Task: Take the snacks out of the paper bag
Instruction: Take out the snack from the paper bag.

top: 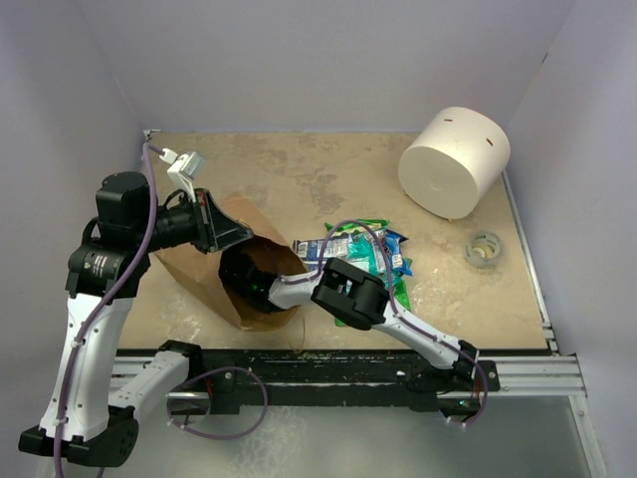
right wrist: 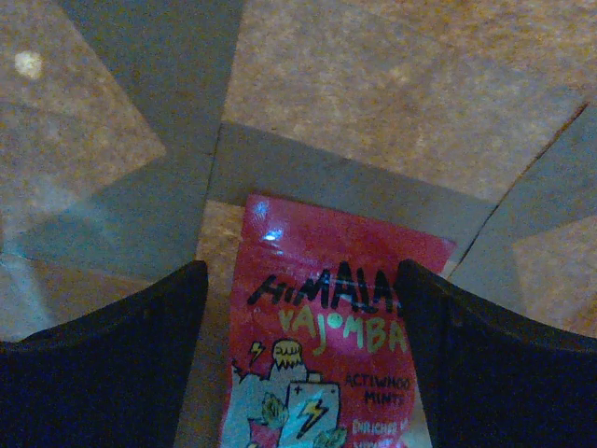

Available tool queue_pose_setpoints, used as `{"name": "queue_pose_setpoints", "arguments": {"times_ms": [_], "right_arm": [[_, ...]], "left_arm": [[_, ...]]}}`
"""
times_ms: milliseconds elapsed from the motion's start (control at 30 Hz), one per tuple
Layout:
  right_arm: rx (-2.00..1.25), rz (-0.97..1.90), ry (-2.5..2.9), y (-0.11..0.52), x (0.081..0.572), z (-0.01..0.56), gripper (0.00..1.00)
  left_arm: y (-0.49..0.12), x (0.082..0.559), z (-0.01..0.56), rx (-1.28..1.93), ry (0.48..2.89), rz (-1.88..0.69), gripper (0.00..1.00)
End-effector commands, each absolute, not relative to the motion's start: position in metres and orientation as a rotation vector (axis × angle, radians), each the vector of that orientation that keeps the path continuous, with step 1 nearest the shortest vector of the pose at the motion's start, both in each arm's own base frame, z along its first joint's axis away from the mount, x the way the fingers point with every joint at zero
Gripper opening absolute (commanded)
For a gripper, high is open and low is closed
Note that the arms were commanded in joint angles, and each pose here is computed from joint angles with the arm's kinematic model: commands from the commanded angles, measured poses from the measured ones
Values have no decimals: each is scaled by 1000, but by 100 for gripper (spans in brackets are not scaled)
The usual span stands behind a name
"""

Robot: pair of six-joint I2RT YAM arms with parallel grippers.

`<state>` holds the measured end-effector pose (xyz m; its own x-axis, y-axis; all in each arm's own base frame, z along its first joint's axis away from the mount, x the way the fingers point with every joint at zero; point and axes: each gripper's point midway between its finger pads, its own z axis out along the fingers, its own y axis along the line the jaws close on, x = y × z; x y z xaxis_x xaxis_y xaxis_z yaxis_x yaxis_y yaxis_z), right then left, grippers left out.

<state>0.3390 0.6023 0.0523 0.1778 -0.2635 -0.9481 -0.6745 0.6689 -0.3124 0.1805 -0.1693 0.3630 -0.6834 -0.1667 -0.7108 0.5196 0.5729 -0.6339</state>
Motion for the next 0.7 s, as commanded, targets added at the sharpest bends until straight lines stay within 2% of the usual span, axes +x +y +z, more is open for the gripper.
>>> {"name": "queue_pose_setpoints", "arguments": {"times_ms": [0, 167, 300, 533, 667], "right_arm": [[-774, 298, 1434, 593, 360, 63, 80], [-737, 263, 1511, 577, 379, 65, 60], [-777, 267, 1450, 573, 378, 83, 57], [-823, 274, 1420, 564, 369, 98, 14], [-857, 267, 1393, 556, 363, 109, 1]], "left_arm": [[-165, 172, 384, 317, 1973, -1100, 0], [-149, 174, 374, 255, 2003, -965, 0], [-135, 175, 366, 190, 2021, -865, 0], [-115, 187, 363, 74, 2014, -727, 0], [-103, 192, 362, -3, 2000, -663, 0]]}}
